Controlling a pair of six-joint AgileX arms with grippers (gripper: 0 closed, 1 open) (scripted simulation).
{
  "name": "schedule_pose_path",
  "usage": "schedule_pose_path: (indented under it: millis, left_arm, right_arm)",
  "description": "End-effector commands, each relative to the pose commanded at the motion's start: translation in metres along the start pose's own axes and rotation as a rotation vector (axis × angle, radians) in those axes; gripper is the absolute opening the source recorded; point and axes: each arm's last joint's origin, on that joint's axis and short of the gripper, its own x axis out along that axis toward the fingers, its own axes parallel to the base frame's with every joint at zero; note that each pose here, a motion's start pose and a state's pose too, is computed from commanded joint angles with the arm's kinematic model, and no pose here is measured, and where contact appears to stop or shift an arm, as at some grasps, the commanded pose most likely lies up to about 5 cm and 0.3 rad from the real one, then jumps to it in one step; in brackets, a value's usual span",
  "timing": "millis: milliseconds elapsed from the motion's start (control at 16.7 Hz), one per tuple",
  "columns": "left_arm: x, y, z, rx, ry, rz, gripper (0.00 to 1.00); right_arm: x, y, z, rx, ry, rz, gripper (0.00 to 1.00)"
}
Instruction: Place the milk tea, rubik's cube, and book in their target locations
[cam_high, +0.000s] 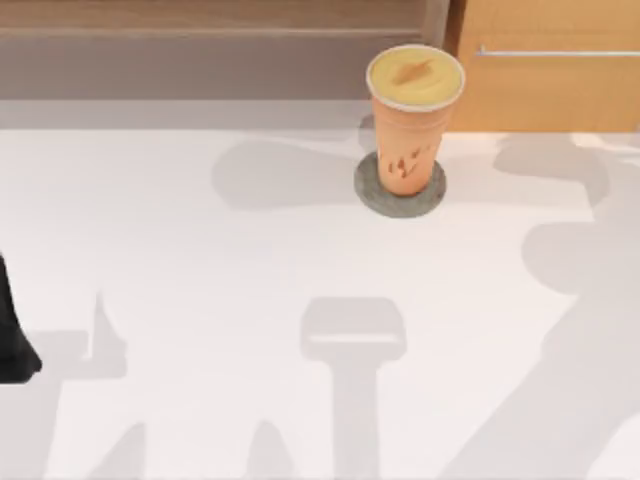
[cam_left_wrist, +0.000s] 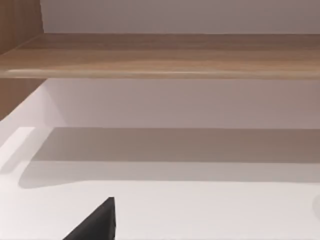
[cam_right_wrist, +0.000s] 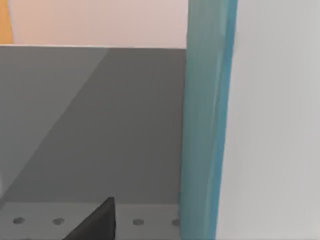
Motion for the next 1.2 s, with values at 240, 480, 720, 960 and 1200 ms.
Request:
schedule_pose_path:
  millis: [240,480,720,960,1200]
  left_arm:
    - [0.000,0.000,0.000,0.000,0.000,0.000,1.00]
    - [0.000,0.000,0.000,0.000,0.000,0.000,1.00]
    - [0.000,0.000,0.000,0.000,0.000,0.000,1.00]
    - [0.000,0.000,0.000,0.000,0.000,0.000,1.00]
    - [0.000,0.000,0.000,0.000,0.000,0.000,1.00]
  right_arm:
    - [0.019,-0.001,0.000,0.000,0.000,0.000,1.00]
    - [0.023,-0.001,0.000,0.000,0.000,0.000,1.00]
    - [0.023,-0.001,0.000,0.000,0.000,0.000,0.77]
    - [0.023,-0.001,0.000,0.000,0.000,0.000,0.47]
    - [0.023,-0.001,0.000,0.000,0.000,0.000,0.17]
